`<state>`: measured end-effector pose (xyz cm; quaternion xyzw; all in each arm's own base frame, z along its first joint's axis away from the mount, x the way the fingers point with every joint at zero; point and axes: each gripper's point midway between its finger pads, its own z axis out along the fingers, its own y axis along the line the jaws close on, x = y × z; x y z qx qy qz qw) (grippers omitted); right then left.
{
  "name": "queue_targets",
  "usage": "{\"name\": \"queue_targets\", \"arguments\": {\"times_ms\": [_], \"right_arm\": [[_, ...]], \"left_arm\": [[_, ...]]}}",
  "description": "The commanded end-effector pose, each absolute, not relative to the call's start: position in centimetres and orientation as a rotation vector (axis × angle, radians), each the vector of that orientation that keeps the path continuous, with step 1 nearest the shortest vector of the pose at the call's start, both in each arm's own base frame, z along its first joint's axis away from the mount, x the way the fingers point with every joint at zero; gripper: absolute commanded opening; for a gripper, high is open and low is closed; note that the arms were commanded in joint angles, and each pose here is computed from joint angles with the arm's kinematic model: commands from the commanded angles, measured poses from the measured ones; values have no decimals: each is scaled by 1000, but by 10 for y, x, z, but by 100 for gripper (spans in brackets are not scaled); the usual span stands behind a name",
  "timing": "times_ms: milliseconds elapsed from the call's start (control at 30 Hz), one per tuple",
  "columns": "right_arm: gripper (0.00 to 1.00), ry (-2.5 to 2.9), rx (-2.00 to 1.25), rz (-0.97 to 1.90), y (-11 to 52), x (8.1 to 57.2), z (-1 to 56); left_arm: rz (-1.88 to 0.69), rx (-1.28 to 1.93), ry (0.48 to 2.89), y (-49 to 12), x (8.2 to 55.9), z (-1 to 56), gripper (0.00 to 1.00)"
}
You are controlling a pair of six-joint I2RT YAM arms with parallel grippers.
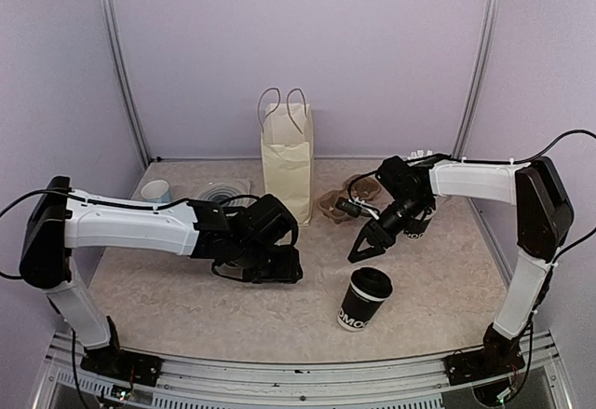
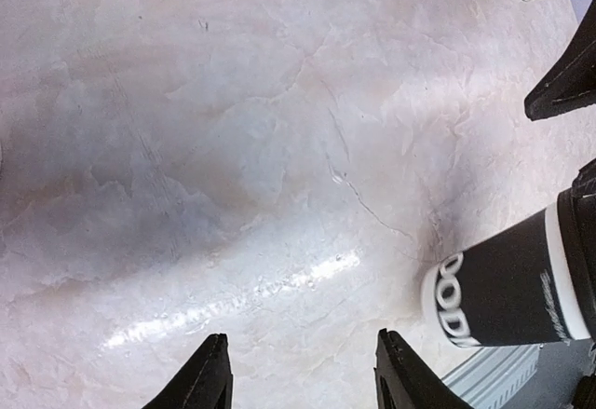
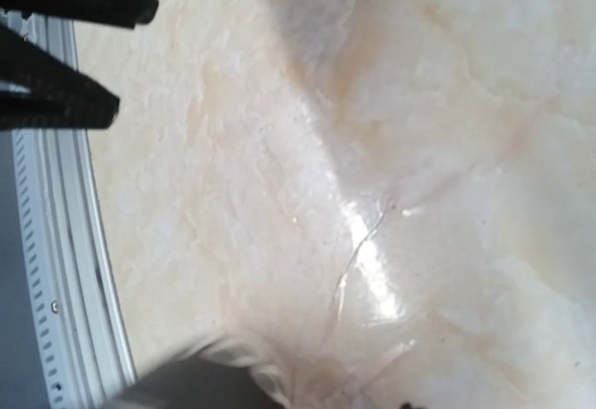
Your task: Pack the takeout coffee
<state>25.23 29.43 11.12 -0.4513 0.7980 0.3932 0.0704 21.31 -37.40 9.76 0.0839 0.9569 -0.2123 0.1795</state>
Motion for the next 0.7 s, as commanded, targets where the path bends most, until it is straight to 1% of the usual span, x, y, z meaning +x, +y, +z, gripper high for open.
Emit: {"name": "queue_targets", "arguments": {"times_ms": [0,233,367,433,533,667], "right_arm": [[46,2326,-1387,1202,294,248,137],[47,2270,-1425,1156,292,251,145],[49,2226,-1461,1104,286,254,151],[52,2165,-1505,1021,274,255,162],[58,2098,-1578,810,242,256,166],[63,2081,-1653,549,190,251,162]], "left_arm": [[-608,282,2587,-380,221,129,53],[-643,294,2533,-382,219,139,56],[-692,386,2522,-391,207,140,63],[-671,421,2534,-391,201,136,70],[-630,450,2540,-390,198,134,77],[-614,444,2527,-391,200,134,82]]}}
